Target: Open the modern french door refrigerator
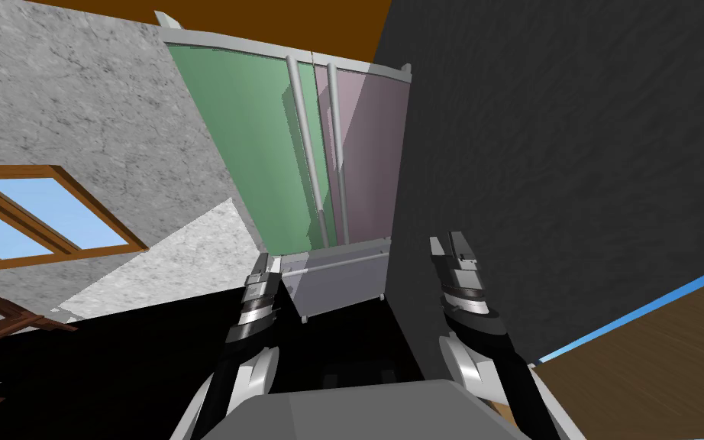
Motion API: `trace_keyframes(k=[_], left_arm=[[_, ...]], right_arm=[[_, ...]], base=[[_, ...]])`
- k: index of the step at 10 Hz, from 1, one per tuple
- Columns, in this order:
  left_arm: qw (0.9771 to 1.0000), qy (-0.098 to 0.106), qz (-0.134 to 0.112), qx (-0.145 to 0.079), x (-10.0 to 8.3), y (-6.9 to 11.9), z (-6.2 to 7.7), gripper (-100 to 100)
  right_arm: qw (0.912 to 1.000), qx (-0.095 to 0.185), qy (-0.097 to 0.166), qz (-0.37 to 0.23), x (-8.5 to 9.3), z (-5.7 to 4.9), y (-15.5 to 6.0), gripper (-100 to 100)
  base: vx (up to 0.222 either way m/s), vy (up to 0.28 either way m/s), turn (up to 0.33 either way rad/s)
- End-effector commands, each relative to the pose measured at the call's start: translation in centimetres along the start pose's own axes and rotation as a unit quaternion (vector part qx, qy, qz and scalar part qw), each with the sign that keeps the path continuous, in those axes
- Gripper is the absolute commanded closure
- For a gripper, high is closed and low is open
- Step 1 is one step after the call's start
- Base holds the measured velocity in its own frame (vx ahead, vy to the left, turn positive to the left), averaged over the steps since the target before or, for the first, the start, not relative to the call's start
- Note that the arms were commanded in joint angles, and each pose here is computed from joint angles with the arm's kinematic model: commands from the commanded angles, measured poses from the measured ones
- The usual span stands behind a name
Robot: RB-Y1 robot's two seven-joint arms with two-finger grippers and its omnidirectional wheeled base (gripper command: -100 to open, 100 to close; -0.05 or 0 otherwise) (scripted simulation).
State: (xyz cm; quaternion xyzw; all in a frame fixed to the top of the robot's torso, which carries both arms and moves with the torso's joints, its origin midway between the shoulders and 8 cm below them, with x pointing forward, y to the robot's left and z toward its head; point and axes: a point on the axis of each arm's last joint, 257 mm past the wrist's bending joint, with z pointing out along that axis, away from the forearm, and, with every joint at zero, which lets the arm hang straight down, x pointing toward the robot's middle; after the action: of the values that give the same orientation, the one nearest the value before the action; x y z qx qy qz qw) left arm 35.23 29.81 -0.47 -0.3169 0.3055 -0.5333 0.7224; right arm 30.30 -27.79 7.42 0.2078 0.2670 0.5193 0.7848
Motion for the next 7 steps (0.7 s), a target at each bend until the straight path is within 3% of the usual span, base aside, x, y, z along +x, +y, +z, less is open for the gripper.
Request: trace_keyframes(k=[1,7], left_arm=[[1.0,0.0,0.0,0.0,0.0,0.0,0.0,0],[1.0,0.0,0.0,0.0,0.0,-0.02,0.0,0]], right_arm=[[1.0,0.0,0.0,0.0,0.0,0.0,0.0,0],[1.0,0.0,0.0,0.0,0.0,0.0,0.01,0]], base=[[0.0,0.0,0.0],[0.0,0.0,0.0]])
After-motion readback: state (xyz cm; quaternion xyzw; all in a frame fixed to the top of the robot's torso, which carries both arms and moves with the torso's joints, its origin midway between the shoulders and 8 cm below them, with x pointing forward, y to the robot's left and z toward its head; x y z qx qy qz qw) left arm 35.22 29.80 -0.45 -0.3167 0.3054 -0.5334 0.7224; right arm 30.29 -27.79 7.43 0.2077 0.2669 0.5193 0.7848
